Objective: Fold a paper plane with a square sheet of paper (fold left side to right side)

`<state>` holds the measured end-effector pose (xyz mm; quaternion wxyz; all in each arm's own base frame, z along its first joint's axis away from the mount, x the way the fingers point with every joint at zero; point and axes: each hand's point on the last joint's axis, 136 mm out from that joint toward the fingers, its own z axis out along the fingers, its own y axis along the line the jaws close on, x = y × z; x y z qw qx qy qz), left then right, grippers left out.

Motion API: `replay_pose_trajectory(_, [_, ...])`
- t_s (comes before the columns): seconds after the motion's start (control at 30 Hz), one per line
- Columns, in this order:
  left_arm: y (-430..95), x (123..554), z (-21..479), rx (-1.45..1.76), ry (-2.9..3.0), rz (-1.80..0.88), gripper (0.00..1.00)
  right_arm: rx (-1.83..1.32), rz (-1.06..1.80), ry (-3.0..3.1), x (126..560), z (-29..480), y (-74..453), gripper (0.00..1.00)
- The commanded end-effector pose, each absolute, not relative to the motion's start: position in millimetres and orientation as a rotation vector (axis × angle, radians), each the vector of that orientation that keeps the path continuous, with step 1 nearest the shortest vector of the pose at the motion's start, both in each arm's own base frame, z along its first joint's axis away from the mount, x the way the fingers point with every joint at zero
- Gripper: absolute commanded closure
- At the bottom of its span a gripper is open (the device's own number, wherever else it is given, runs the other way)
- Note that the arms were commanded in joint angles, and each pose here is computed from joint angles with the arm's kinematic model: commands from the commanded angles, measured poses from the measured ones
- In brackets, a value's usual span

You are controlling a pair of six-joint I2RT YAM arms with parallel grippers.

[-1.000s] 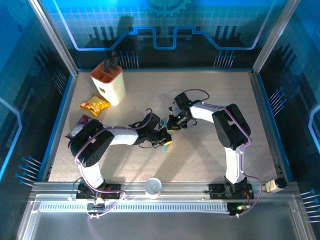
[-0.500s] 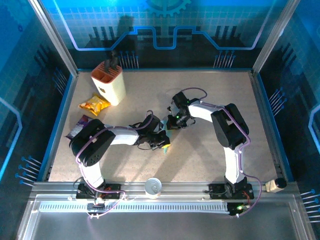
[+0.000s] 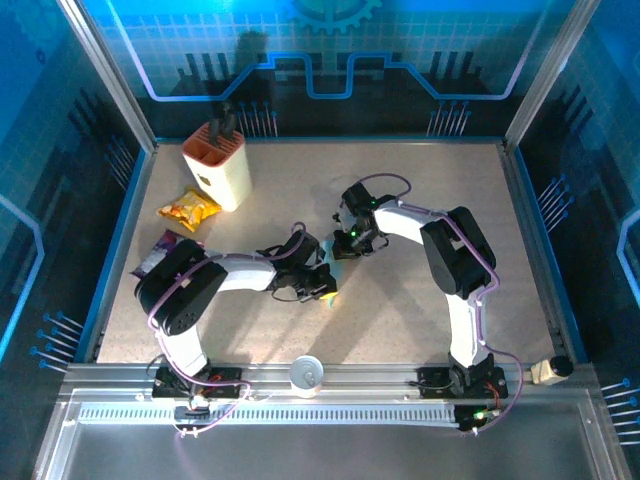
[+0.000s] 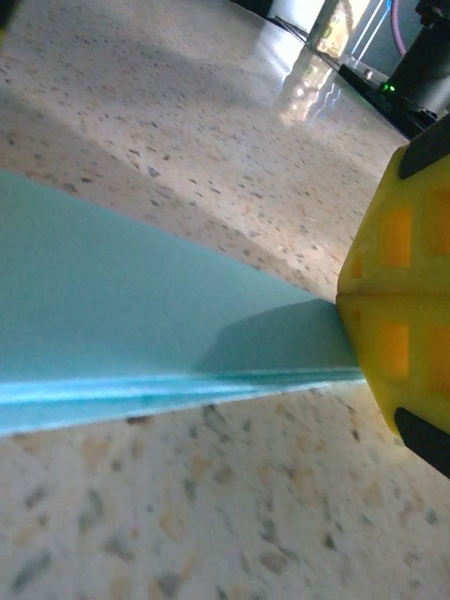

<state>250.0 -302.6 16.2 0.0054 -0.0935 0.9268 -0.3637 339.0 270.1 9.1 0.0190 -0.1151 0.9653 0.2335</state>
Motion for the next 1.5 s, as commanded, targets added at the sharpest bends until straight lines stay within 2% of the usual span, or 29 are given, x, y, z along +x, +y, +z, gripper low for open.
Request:
replay_pose_trajectory(0.0, [-291, 226, 12, -0.26, 2.986, -1.109, 1.0, -0.327, 0.245, 3.233, 306, -64, 206, 1.0])
replay_pose_trajectory(0.53, [-282, 205, 9, -0.247, 3.013, -1.093, 1.0, -0.331, 0.238, 3.238, 306, -62, 207, 1.0])
replay_pose_trajectory(0.93, [-294, 228, 55, -0.196, 2.867, -1.162, 1.0, -0.329, 0.241, 3.24, 304, -63, 209, 1.0])
replay_pose_trajectory(1.27, [-327, 234, 49, -0.124, 2.886, -1.246, 1.0, -0.329, 0.238, 3.244, 304, -63, 209, 1.0])
replay_pose_trajectory(1.47, [-329, 233, 36, -0.133, 2.915, -1.218, 1.0, -0.334, 0.231, 3.251, 303, -65, 209, 1.0])
